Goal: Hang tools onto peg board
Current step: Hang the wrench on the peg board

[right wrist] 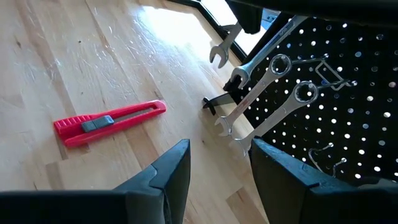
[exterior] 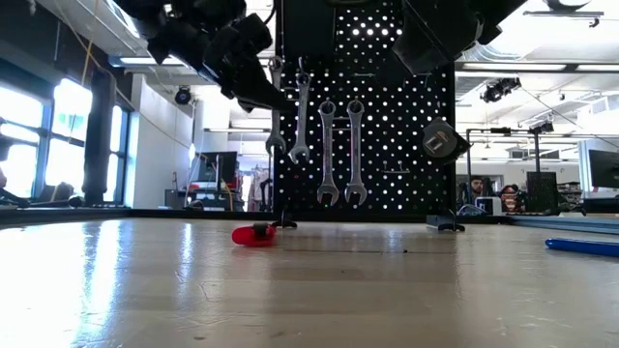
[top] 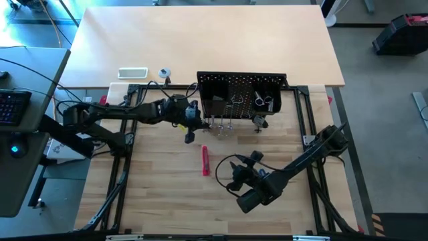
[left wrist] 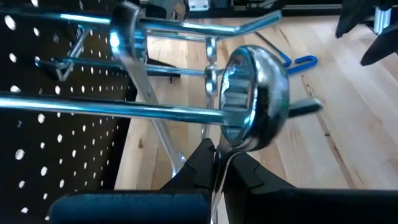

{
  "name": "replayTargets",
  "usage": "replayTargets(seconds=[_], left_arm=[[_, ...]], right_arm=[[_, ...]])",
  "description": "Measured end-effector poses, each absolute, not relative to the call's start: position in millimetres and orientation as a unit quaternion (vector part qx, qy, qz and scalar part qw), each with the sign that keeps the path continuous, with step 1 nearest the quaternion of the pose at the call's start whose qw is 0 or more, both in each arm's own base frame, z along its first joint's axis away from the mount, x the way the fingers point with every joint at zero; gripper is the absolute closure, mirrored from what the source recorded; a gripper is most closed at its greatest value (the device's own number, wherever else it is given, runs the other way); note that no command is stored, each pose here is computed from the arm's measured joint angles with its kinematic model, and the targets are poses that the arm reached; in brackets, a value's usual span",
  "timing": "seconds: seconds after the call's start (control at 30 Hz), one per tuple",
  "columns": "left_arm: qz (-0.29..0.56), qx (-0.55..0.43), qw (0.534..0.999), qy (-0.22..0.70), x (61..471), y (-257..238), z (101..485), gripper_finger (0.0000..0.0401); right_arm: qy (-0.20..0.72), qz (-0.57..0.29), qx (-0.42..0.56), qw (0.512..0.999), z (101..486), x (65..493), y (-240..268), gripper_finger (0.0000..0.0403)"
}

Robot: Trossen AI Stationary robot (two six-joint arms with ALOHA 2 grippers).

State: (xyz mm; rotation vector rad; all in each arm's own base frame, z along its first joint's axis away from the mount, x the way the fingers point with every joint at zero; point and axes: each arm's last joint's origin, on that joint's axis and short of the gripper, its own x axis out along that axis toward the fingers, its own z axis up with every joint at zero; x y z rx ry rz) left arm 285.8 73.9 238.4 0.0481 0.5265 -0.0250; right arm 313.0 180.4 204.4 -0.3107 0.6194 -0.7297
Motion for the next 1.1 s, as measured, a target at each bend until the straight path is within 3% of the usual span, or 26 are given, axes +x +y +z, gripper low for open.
replayTargets(seconds=[0.43,0.9,1.1], left_arm=[[0.023,0.024,0.957,0.287,294.1,97.4,232.8,0.04],[0.037,0.034,0.965,0.256,294.3,106.7,238.5,0.0394],[0.056,0.03,0.965,0.256,294.4,107.8,238.8,0.0364]], right_arm=[[0.299,-0.346,-0.143,0.878,204.3,313.4,181.1,0.0242],[0.3,-0.345,-0.141,0.878,204.2,313.7,181.2,0.0242],[0.298,-0.345,-0.137,0.88,204.3,314.3,181.6,0.0242]])
